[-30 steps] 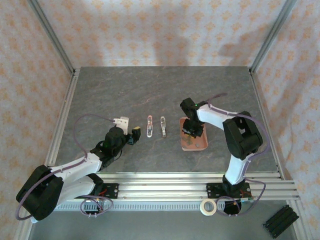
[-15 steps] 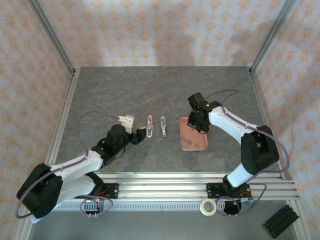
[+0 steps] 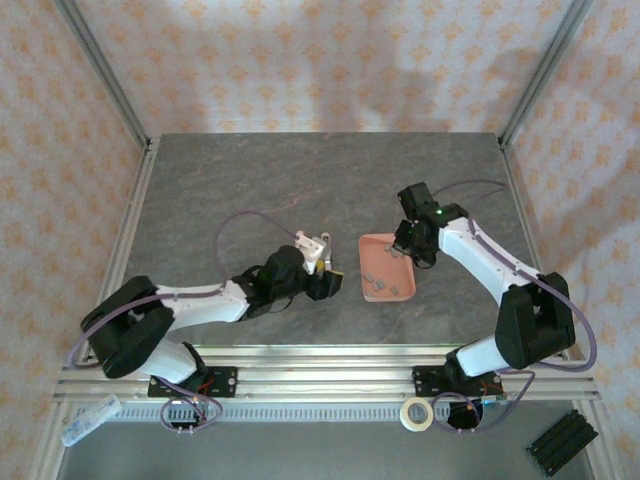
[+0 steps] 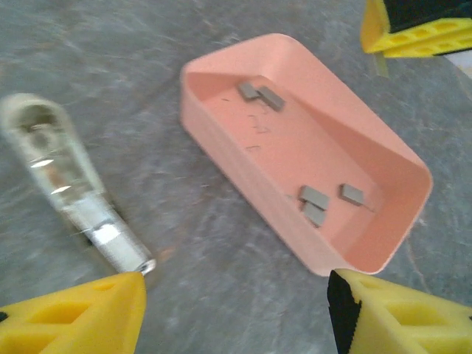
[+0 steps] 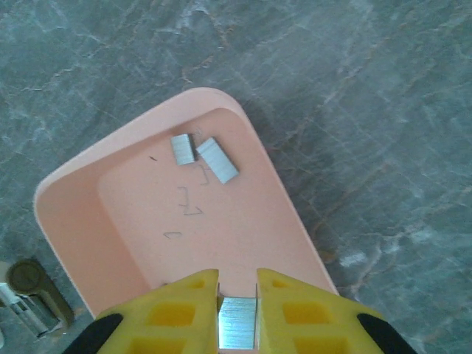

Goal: Load the staples into the stapler

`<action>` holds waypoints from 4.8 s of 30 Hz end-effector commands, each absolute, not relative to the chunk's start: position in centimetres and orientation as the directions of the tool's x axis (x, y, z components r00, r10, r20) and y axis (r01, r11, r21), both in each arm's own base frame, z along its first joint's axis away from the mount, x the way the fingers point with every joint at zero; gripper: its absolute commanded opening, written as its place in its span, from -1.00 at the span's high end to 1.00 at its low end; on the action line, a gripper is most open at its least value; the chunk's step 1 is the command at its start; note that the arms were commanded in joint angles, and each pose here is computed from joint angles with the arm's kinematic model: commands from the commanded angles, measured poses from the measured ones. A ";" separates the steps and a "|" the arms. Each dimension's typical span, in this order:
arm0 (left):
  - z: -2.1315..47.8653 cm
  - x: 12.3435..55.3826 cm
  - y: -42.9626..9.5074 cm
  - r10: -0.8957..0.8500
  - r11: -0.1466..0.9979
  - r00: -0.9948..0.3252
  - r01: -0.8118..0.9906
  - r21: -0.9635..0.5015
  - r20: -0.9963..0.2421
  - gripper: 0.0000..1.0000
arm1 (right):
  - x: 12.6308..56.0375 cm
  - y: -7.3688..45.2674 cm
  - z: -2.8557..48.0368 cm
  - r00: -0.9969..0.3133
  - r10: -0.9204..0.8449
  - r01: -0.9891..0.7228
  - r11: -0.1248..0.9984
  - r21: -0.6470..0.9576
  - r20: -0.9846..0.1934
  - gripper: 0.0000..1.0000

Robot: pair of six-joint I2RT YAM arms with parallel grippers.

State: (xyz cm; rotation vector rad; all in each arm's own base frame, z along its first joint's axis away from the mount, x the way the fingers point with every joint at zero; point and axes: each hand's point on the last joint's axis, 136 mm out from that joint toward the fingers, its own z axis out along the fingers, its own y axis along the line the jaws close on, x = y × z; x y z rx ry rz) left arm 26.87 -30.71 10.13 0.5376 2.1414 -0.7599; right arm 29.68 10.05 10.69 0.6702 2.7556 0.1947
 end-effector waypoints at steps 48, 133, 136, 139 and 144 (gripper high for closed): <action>13.5 30.5 -30.5 -0.055 0.725 -0.539 0.557 -0.404 -0.841 -0.36 | 28.8 13.1 15.5 -0.848 0.365 0.315 0.930 0.188 -0.385 0.64; 8.5 28.6 -4.8 -0.325 0.944 -0.458 -0.103 -0.314 -0.827 -0.59 | 32.1 36.5 5.1 -0.929 0.083 0.022 0.985 0.171 -0.360 0.67; 8.4 28.6 -4.8 -0.324 0.944 -0.458 -0.101 -0.314 -0.827 -0.59 | 32.1 36.3 4.9 -0.929 0.077 0.020 0.987 0.159 -0.362 0.67; 8.5 28.6 -4.8 -0.325 0.944 -0.460 -0.099 -0.316 -0.827 -0.59 | 32.0 36.3 4.6 -0.931 0.074 0.019 0.988 0.153 -0.358 0.67; 8.5 28.6 -4.8 -0.324 0.944 -0.460 -0.099 -0.315 -0.827 -0.59 | 31.7 36.4 4.1 -0.936 0.059 0.010 0.990 0.142 -0.348 0.68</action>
